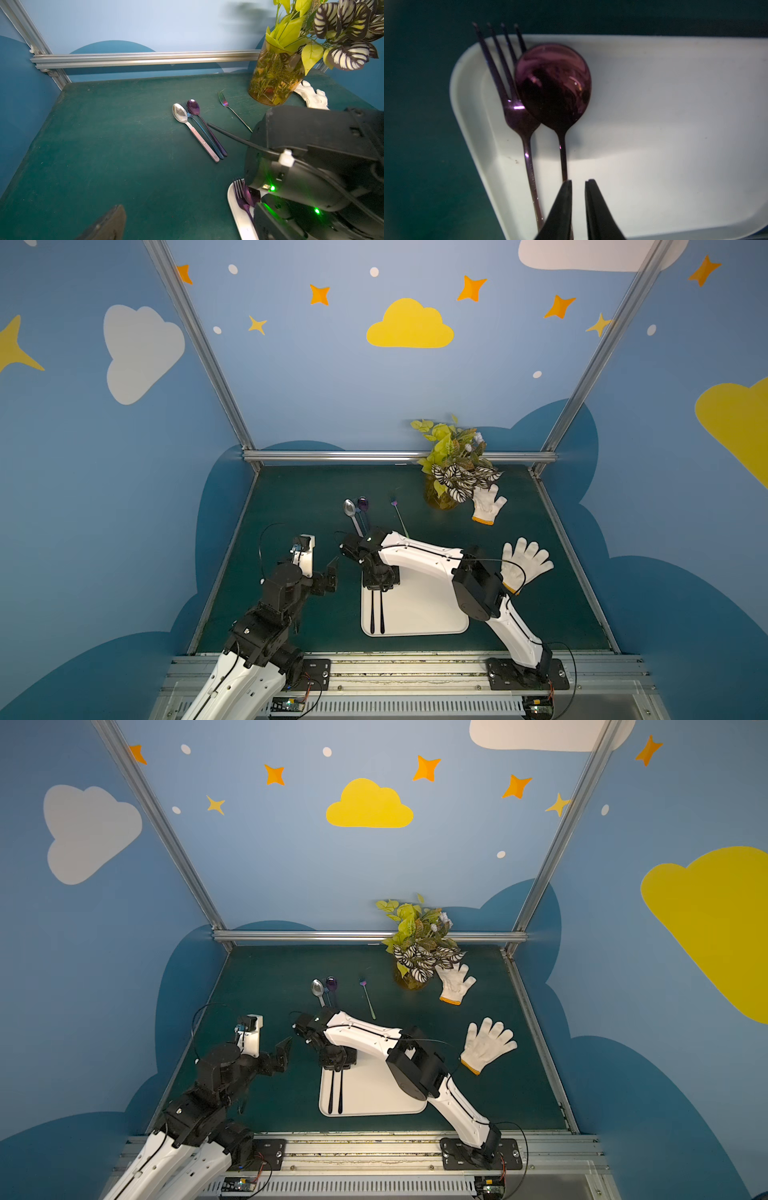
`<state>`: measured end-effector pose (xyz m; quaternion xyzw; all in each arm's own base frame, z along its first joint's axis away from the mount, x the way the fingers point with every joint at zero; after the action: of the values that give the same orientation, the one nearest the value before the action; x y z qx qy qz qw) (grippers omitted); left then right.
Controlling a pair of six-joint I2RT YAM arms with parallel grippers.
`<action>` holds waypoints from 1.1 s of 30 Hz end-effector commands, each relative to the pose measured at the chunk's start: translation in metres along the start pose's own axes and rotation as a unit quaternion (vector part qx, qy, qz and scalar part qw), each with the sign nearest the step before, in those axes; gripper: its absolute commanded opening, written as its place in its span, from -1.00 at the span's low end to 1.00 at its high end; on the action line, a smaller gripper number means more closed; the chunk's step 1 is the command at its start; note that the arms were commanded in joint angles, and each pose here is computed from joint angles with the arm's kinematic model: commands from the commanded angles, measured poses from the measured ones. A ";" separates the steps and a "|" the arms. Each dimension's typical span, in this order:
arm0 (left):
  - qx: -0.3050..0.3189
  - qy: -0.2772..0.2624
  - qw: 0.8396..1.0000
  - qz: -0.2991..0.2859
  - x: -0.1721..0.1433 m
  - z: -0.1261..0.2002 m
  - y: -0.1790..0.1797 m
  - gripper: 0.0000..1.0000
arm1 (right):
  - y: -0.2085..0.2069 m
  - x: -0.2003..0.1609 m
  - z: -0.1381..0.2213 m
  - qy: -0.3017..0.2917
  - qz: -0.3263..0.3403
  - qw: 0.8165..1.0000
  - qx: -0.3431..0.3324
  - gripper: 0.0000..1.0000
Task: Set the spoon and fork side by side
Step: Place the spoon on the tray.
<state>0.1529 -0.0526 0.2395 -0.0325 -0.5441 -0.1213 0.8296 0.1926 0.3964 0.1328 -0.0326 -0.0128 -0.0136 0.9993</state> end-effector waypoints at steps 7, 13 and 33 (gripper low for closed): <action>-0.003 0.004 1.000 -0.001 -0.003 -0.003 -0.001 1.00 | 0.002 0.004 0.004 0.010 0.020 0.996 0.084 -0.53; -0.004 0.005 1.000 -0.001 -0.003 -0.003 -0.001 1.00 | 0.001 0.009 -0.010 0.019 0.016 0.996 0.085 -0.52; -0.003 0.006 1.000 -0.003 -0.003 -0.004 -0.002 1.00 | -0.022 0.004 -0.038 0.049 -0.058 0.996 0.045 -0.86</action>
<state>0.1546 -0.0535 0.2376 -0.0311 -0.5387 -0.1230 0.8329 0.2019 0.3848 0.1112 0.0493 0.0144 -0.0510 0.9974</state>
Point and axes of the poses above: each gripper's point midway between its finger pads, its own z axis back along the fingers, its own y axis along the line the jaws close on, x = y × z, the point moved 9 cm from there along z, back along the fingers, and after that the axes turned 9 degrees about -z, right-handed, at the moved point
